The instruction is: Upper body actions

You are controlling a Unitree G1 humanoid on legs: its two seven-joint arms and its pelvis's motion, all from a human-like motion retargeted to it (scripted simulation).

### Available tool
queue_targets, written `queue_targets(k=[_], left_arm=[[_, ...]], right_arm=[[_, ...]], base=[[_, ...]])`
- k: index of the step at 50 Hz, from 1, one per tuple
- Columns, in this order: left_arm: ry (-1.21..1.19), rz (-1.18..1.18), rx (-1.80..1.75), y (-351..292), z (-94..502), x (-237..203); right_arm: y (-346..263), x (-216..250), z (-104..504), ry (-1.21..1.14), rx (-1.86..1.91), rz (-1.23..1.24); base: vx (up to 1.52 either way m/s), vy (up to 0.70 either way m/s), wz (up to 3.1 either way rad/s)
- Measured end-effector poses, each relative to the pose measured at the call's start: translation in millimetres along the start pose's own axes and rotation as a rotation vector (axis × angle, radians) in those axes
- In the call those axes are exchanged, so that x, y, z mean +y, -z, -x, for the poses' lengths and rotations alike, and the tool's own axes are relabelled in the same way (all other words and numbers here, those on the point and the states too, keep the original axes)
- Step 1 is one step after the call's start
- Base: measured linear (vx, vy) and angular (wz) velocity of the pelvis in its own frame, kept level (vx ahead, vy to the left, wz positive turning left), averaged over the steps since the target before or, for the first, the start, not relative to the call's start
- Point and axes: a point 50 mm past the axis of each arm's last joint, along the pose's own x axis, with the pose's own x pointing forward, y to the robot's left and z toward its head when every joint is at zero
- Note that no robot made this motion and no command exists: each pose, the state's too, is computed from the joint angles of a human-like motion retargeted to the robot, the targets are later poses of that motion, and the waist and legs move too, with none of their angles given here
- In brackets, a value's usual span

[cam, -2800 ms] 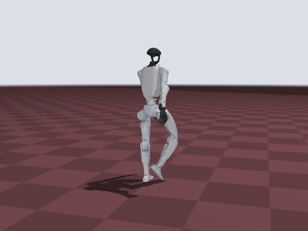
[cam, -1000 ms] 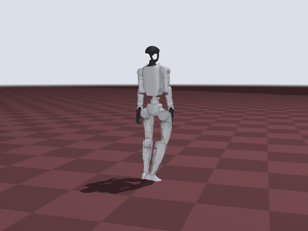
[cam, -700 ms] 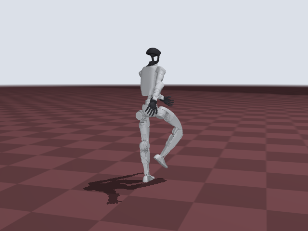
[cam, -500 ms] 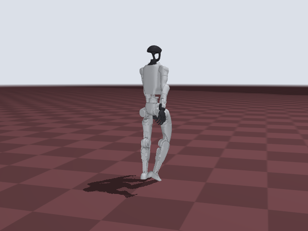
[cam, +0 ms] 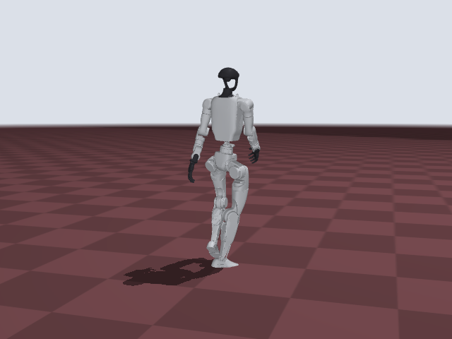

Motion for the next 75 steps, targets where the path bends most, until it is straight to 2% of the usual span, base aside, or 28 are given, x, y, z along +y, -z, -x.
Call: queue_targets(k=[2, 5, 8, 11, 13, 16, 20, 23, 25, 28, 31, 34, 37, 40, 43, 47, 50, 52, 55, 59, 62, 64, 67, 69, 72, 75], left_arm=[[0.042, -0.149, -0.118, -30.8, 6.2, -28.4], [0.142, -0.343, -0.321, -78.9, 29.9, -92.6], [0.391, -0.446, -0.65, -151.5, 101.2, -186.6], [0.601, -0.568, -1.033, -216.9, 207.6, -246.9], [0.638, -0.599, -1.241, -236.7, 268.5, -267.5], [0.68, -0.532, -1.439, -242.4, 317.3, -279.5], [0.762, -0.516, -1.517, -238.2, 330.6, -282.3], [0.745, -0.598, -1.443, -227.6, 304.7, -284.0], [0.706, -0.62, -1.336, -218.5, 269.9, -278.2], [0.624, -0.62, -1.077, -187.7, 187.7, -251.7], [0.456, -0.56, -0.722, -130.0, 90.9, -188.4], [0.236, -0.385, -0.387, -72.3, 33.7, -115.5], [0.084, -0.169, -0.069, -17.7, 9.3, -58.6], [0.097, -0.001, 0.181, 29.9, 1.4, -17.1], [0.068, 0.056, 0.277, 66.9, 0.9, 30.5], [-0.179, 0.188, 0.371, 107.2, 12.1, 96.4], [-0.306, 0.321, 0.344, 105.7, 13.2, 104.9], [-0.295, 0.338, 0.314, 100.4, 11.3, 101.6], [-0.166, 0.292, 0.217, 63.4, 2.9, 75.0], [-0.049, 0.087, 0.097, 17.9, -0.9, 32.4], [0.008, -0.182, -0.064, -33.0, 5.9, -15.5], [0.146, -0.362, -0.253, -83.8, 30.9, -88.6], [0.482, -0.541, -0.702, -171.8, 127.6, -206.8], [0.665, -0.643, -1.026, -216.4, 220.1, -257.1], [0.75, -0.647, -1.456, -249.3, 345.4, -282.8], [0.749, -0.559, -1.719, -257.1, 404.7, -276.8]], right_arm=[[66.8, 33.6, 32.1, -0.035, 0.242, -0.074], [159.5, 81.2, 114.7, -0.047, 0.704, -0.196], [206.8, 89.2, 192.0, 0.026, 1.125, -0.335], [229.9, 103.9, 265.7, 0.145, 1.425, -0.567], [234.5, 120.9, 309.6, 0.175, 1.577, -0.713], [233.1, 143.3, 365.8, 0.274, 1.747, -0.774], [225.0, 163.9, 412.3, 0.391, 1.86, -0.775], [221.3, 173.0, 414.6, 0.401, 1.868, -0.822], [222.6, 171.7, 405.3, 0.389, 1.847, -0.814], [226.8, 163.7, 372.8, 0.312, 1.761, -0.745], [229.1, 144.2, 314.8, 0.22, 1.594, -0.654], [210.1, 94.7, 204.4, 0.189, 1.247, -0.576], [135.0, 26.3, 77.0, 0.147, 0.774, -0.488], [8.7, -33.9, -10.4, 0.164, 0.272, -0.357], [-97.9, -88.0, -28.5, 0.207, -0.143, -0.245], [-174.9, -117.6, -12.6, 0.24, -0.471, -0.071], [-196.7, -126.2, -2.0, 0.312, -0.566, 0.054], [-184.0, -119.0, -5.3, 0.316, -0.531, 0.059], [-128.7, -91.2, -13.4, 0.315, -0.394, 0.046], [10.8, -7.7, 1.6, 0.064, 0.064, -0.038], [130.3, 75.6, 82.9, -0.148, 0.547, -0.148], [183.2, 103.1, 152.7, -0.198, 0.881, -0.192], [222.3, 108.7, 243.9, -0.11, 1.361, -0.235], [231.9, 120.6, 298.2, -0.011, 1.586, -0.375], [231.2, 142.7, 353.1, 0.133, 1.778, -0.644], [224.7, 163.7, 399.6, 0.379, 1.895, -0.798]], base=[[0.49, 0.06, 0.37], [0.41, 0.04, 0.49], [-0.36, 0.02, 0.31], [-0.55, 0.19, 0.47], [-0.34, 0.06, 0.96], [0.06, -0.07, 0.1], [0.21, -0.11, -0.22], [0.06, -0.07, -0.87], [0.09, 0.0, -1.07], [0.13, 0.04, -0.14], [-0.05, 0.09, 0.06], [-0.49, -0.12, -1.97], [-0.65, -0.27, -0.74], [-0.5, -0.35, -1.89], [0.02, -0.17, -1.67], [0.3, 0.1, 0.01], [0.18, 0.05, 0.86], [0.19, 0.13, 0.92], [0.25, 0.06, 1.99], [0.57, 0.09, 1.55], [0.7, 0.02, 1.31], [0.01, -0.09, 1.54], [-0.55, 0.03, 0.66], [-0.61, 0.29, 0.21], [-0.5, 0.25, 0.78], [0.16, -0.1, -0.39]])
